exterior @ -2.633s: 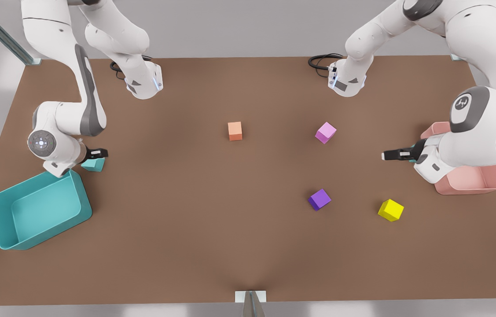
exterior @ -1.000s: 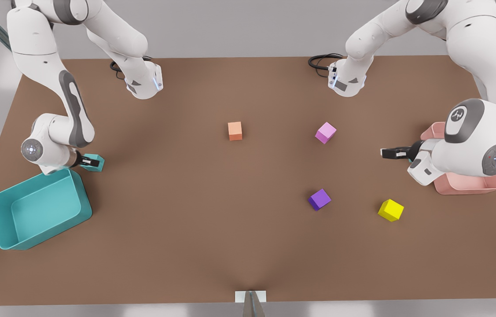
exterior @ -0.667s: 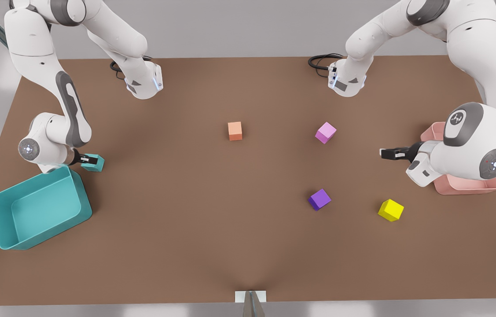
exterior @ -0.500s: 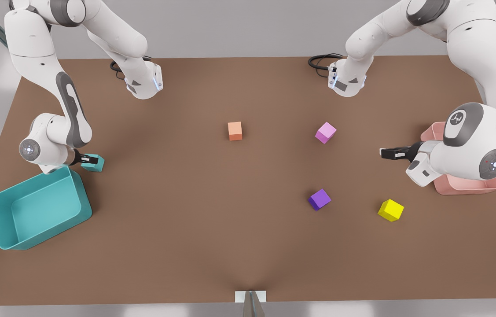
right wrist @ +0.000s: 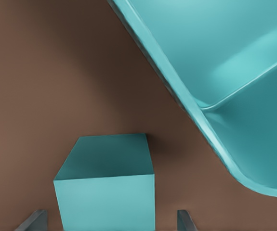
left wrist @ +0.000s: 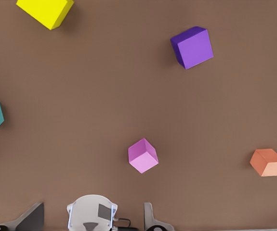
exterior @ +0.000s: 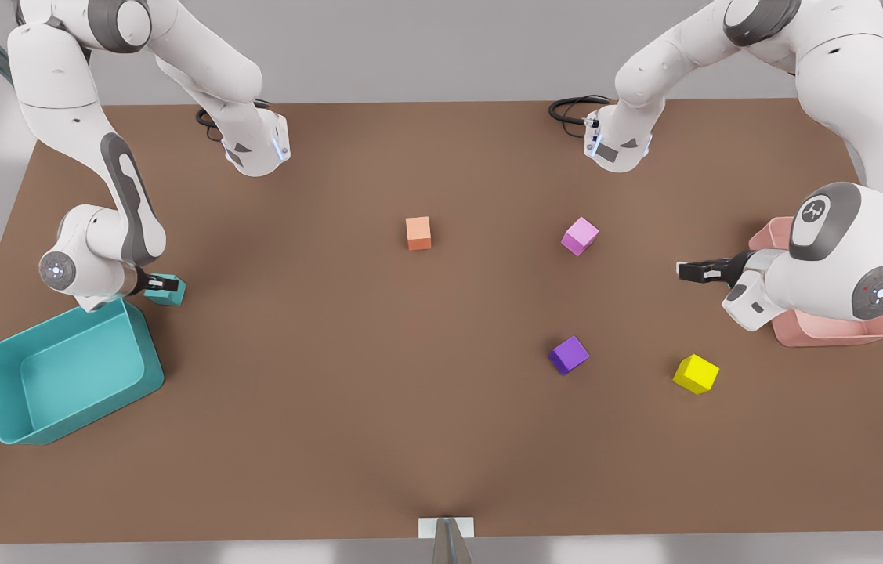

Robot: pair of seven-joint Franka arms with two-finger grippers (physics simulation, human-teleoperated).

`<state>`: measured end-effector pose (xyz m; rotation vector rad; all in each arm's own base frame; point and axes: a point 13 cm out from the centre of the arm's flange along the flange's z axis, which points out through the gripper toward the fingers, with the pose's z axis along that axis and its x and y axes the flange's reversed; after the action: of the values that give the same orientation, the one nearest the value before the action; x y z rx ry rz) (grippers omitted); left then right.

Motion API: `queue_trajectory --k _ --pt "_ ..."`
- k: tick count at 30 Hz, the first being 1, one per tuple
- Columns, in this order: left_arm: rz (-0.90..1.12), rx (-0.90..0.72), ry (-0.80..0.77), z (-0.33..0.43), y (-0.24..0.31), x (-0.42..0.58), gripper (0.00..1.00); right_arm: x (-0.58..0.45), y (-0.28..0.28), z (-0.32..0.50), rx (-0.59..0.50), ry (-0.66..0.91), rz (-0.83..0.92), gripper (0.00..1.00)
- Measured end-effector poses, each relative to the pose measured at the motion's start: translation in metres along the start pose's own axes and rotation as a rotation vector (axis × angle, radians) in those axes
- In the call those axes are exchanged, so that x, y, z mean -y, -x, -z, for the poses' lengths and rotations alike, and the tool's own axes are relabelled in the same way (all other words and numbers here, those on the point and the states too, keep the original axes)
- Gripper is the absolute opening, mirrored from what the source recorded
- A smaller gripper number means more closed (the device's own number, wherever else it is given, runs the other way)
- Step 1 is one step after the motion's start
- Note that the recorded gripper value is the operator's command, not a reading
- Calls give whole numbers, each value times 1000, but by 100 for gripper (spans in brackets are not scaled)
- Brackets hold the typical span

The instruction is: Stack the two blue cubes on top of each other

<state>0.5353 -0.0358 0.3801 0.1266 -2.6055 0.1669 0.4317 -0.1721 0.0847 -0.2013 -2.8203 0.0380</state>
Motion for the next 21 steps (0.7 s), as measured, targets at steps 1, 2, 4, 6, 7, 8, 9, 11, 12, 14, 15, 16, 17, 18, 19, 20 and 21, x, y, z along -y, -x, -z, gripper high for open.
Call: queue_trajectory --k 1,2,4,6,7,8,9,11,12,14,15,16,17,18,19,20,21 --pt "0 0 0 0 0 0 100 0 0 -1 -2 1 2 100" --pt "0 0 0 0 0 0 100 0 0 -2 -3 1 3 100" --pt "0 -1 0 0 0 0 100 -1 0 -3 -5 1 7 100" --pt "0 -1 0 0 0 0 100 -2 0 -4 -7 1 12 100" --pt "0 -1 0 0 0 0 100 -2 0 -5 -8 2 13 100" --pt "0 -1 0 0 0 0 100 -2 0 -5 -9 2 15 100" --pt "1 -1 0 0 0 0 100 -2 0 -6 -11 2 16 100" --pt "1 -1 0 0 0 0 100 -3 0 -8 -15 4 18 100" --pt "1 -2 0 0 0 0 100 -3 0 -9 -16 4 19 100" --pt "1 -3 -1 0 0 -1 100 -4 0 -13 -21 6 22 100" --pt "2 -3 -1 -1 0 -1 100 -4 0 -15 -25 7 23 100" --pt "1 -6 -3 -2 1 -1 100 -5 0 -18 -30 9 24 100" --pt "1 -9 -4 -3 2 -2 100 -5 -1 -20 -34 11 25 100" --pt "1 -10 -5 -3 2 -2 100 -6 -1 -23 -37 12 26 100" --pt "1 -10 -5 -3 2 -2 100 -6 -2 -25 -41 14 27 100" --pt "2 -11 -7 -3 2 -3 100 -7 -2 -27 -45 15 28 100" --pt "3 -12 -7 -3 2 -4 100 -7 -2 -30 -49 17 29 100"
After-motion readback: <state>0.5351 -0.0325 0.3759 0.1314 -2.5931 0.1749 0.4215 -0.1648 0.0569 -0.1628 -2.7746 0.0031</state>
